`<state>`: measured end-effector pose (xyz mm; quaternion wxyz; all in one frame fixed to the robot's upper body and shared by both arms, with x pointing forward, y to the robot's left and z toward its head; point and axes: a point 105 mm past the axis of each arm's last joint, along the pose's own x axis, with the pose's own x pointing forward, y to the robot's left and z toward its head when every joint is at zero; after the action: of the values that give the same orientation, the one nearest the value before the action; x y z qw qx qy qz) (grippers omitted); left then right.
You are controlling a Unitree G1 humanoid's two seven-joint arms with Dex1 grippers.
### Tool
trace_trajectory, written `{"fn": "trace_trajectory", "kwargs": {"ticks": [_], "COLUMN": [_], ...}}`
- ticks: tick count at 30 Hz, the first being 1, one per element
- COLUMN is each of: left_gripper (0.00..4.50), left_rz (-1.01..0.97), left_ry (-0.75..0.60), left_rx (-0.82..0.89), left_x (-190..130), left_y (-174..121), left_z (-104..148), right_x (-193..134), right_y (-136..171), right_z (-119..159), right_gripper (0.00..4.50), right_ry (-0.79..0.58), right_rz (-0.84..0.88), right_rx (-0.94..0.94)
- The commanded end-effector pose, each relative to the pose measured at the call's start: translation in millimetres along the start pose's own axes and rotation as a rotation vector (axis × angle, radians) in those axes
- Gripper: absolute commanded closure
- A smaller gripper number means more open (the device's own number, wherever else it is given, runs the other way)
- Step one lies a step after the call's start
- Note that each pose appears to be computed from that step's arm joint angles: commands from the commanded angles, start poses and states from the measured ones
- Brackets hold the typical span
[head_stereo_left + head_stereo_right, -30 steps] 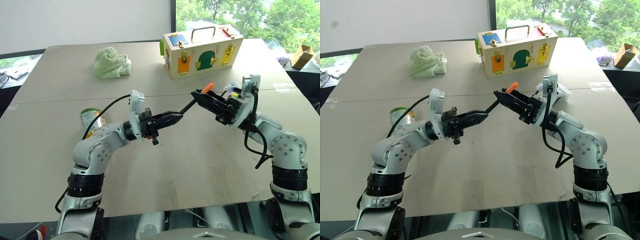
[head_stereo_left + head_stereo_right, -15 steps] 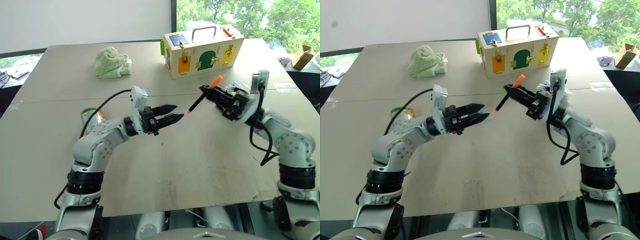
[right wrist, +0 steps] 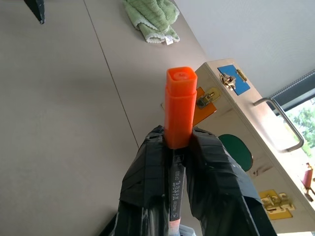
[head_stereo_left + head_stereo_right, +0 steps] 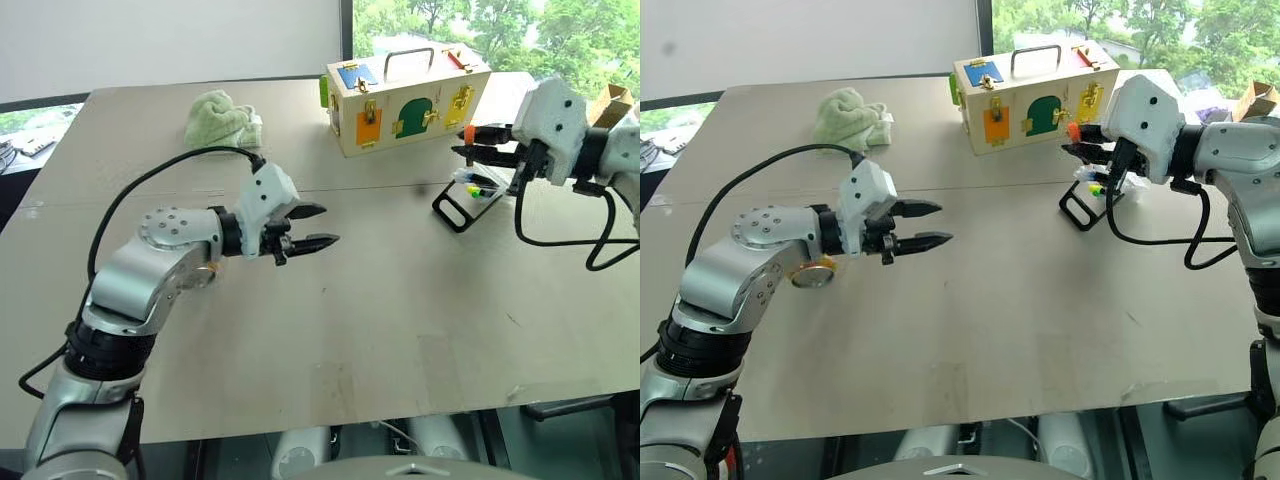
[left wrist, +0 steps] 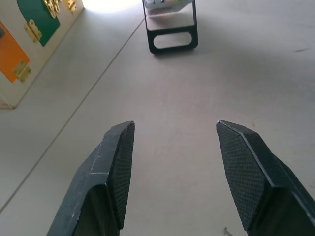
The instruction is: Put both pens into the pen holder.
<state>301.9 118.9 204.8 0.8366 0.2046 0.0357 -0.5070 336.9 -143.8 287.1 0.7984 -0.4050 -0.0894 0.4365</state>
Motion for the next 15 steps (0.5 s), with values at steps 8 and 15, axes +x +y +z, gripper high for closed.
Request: {"fn": "trace_trajectory", "kwargs": {"ticks": [8,15], "left_gripper": [1.8,1.8], "left_rz": [-0.059,-0.055], "left_ry": [-0.321,-0.314], "left_rx": [-0.044,-0.045], "left_x": [-2.2,-1.3], "left_y": [-17.2,-16.6], "left_z": [53.5,52.7], "right_x": [-5.3,-2.2], "right_y": [-0.4,3.9], "right_z": [-8.2,-16.3], "right_gripper": [4.42,4.42], "right_ry": [0.07,0.101], "right_rz": [0.032,0.054], "right_rx": [-0.058,-0.055]}}
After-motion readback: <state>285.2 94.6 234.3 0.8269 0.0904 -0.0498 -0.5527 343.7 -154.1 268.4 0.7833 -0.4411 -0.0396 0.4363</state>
